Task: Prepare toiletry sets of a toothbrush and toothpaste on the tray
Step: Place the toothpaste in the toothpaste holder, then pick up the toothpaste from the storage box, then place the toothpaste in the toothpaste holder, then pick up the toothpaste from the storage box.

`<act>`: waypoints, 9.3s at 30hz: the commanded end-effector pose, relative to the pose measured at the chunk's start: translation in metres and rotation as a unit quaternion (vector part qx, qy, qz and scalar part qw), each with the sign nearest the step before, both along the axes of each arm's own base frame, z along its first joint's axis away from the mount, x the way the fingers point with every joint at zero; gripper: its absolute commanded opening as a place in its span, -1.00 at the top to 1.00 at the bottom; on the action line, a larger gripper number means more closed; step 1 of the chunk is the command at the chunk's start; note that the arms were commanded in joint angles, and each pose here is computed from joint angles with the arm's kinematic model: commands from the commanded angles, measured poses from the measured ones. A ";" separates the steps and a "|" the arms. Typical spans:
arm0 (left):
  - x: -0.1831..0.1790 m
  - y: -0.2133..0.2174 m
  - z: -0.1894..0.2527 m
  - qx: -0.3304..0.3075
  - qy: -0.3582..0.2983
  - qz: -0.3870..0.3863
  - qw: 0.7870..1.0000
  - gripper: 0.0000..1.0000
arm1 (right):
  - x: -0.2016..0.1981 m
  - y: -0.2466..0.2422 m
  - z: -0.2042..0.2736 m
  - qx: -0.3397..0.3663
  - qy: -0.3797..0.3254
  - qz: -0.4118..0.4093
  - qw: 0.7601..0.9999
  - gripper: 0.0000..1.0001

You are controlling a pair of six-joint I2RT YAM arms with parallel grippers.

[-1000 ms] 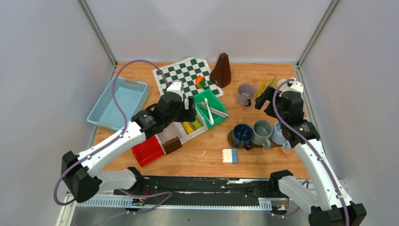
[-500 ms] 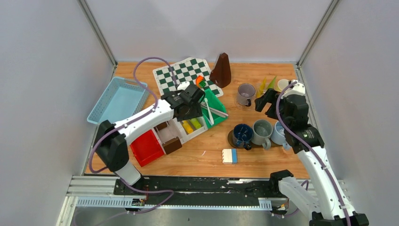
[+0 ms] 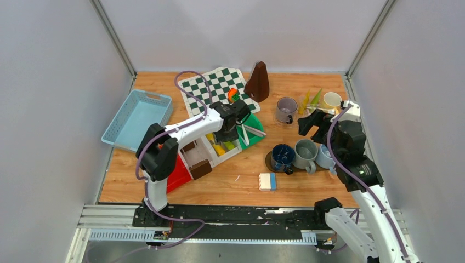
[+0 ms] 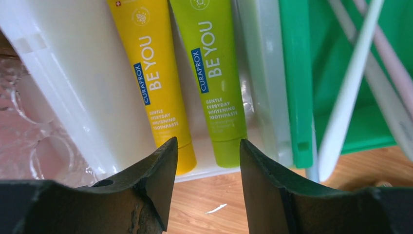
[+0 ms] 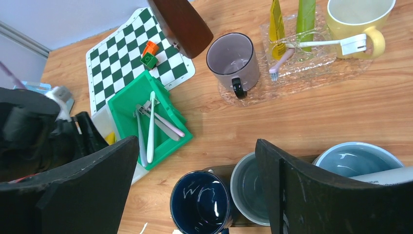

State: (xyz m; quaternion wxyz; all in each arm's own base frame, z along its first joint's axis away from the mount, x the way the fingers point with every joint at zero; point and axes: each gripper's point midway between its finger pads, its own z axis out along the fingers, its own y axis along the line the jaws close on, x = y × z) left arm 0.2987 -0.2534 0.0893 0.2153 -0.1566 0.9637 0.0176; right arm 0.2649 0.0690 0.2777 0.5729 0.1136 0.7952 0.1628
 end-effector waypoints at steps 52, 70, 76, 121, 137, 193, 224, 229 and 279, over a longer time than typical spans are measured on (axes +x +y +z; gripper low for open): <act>-0.005 -0.012 0.175 -0.168 -0.346 -0.240 0.891 1.00 | -0.022 0.063 0.050 0.063 -0.053 0.166 0.983 -0.86; -0.064 -0.071 0.193 -0.169 -0.459 -0.453 0.745 1.00 | -0.022 0.109 0.062 0.203 -0.012 0.241 0.949 -0.84; -0.074 -0.088 0.189 -0.147 -0.462 -0.482 0.730 1.00 | -0.018 0.115 0.058 0.227 -0.002 0.244 0.943 -0.82; -0.074 -0.083 0.164 -0.093 -0.420 -0.407 0.806 -1.00 | -0.013 -0.026 0.028 0.056 -0.104 -0.093 0.989 1.00; -0.071 -0.056 0.151 -0.084 -0.397 -0.342 0.848 -1.00 | -0.016 -0.078 -0.032 0.040 -0.057 -0.259 0.963 1.00; -0.031 -0.004 0.045 0.041 -0.199 -0.113 0.973 -0.40 | -0.045 -0.049 0.020 0.026 -0.070 -0.122 0.990 -0.79; -0.001 0.025 -0.053 0.122 0.031 -0.041 0.991 -0.25 | -0.068 -0.076 0.013 -0.017 -0.119 -0.153 0.981 -0.86; -0.001 0.021 -0.061 0.108 0.043 -0.036 0.993 -0.08 | -0.069 -0.077 0.012 -0.018 -0.121 -0.156 0.980 -0.86; -0.050 -0.065 0.183 -0.055 -0.484 -0.362 0.795 0.79 | -0.020 0.078 0.037 0.130 0.009 0.161 0.978 -0.82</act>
